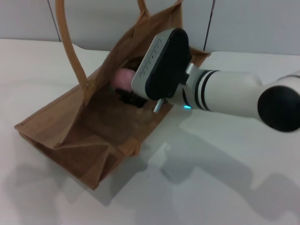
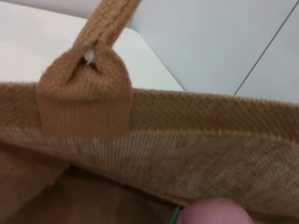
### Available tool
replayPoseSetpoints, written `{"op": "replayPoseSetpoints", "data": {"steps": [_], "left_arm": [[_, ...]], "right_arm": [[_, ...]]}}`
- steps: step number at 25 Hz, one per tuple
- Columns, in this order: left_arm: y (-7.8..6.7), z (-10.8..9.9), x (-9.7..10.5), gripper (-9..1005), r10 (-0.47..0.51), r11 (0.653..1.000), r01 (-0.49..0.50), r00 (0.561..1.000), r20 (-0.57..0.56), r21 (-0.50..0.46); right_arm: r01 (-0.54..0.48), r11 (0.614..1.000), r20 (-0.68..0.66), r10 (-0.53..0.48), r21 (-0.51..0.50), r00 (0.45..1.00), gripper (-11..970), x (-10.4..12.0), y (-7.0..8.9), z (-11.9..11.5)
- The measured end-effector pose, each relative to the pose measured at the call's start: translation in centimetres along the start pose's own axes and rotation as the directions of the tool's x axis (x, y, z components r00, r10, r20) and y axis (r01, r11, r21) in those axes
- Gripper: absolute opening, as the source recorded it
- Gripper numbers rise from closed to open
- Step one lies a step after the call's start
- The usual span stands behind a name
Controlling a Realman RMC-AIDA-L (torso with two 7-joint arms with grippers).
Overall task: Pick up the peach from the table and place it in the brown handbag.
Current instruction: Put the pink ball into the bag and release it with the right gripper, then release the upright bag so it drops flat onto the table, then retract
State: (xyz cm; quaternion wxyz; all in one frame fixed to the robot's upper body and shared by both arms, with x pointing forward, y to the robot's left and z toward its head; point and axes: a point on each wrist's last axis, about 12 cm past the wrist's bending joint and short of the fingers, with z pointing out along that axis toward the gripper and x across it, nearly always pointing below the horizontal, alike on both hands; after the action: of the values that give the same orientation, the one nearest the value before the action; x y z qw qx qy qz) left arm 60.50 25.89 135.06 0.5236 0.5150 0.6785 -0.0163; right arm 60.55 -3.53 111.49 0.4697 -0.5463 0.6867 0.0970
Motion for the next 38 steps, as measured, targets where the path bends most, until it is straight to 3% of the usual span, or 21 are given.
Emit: {"op": "replayPoseSetpoints", "data": {"steps": [5, 10, 15, 21, 26, 31, 38], "left_arm": [[0.1, 0.0, 0.0, 133, 0.000, 1.000, 0.000, 1.000, 0.002, -0.007], [0.0, 0.0, 0.3, 136, -0.004, 1.000, 0.004, 1.000, -0.003, -0.007], [0.0, -0.1, 0.5, 139, -0.008, 1.000, 0.008, 1.000, -0.009, -0.009], [0.1, -0.9, 3.0, 142, -0.056, 0.997, 0.054, 0.997, -0.051, -0.053], [0.0, -1.7, 5.0, 145, -0.092, 0.991, 0.084, 0.992, -0.082, -0.100], [0.2, -2.0, 5.7, 148, -0.120, 0.986, 0.110, 0.990, -0.072, -0.129], [0.3, -2.6, 6.7, 152, -0.170, 0.975, 0.165, 0.985, -0.022, -0.150]], "right_arm": [[0.016, 1.000, 0.021, -0.016, 0.010, 1.000, 641, 0.1, 0.6, 0.1], [0.006, 1.000, 0.020, -0.006, 0.009, 1.000, 865, 0.2, 0.7, 0.1], [0.011, 1.000, 0.011, -0.011, -0.009, 1.000, 883, 0.2, 1.0, 0.1], [0.009, 0.998, -0.021, -0.010, -0.061, 1.000, 897, 0.2, 1.4, -0.3], [-0.043, 0.999, -0.042, 0.043, -0.009, 0.998, 896, 1.2, -1.3, -2.1], [-0.045, 0.986, -0.076, 0.057, 0.159, 0.995, 896, 2.9, -5.7, -5.6], [-0.111, 0.960, -0.065, 0.131, 0.256, 0.989, 897, 3.9, -8.5, -7.3]]}}
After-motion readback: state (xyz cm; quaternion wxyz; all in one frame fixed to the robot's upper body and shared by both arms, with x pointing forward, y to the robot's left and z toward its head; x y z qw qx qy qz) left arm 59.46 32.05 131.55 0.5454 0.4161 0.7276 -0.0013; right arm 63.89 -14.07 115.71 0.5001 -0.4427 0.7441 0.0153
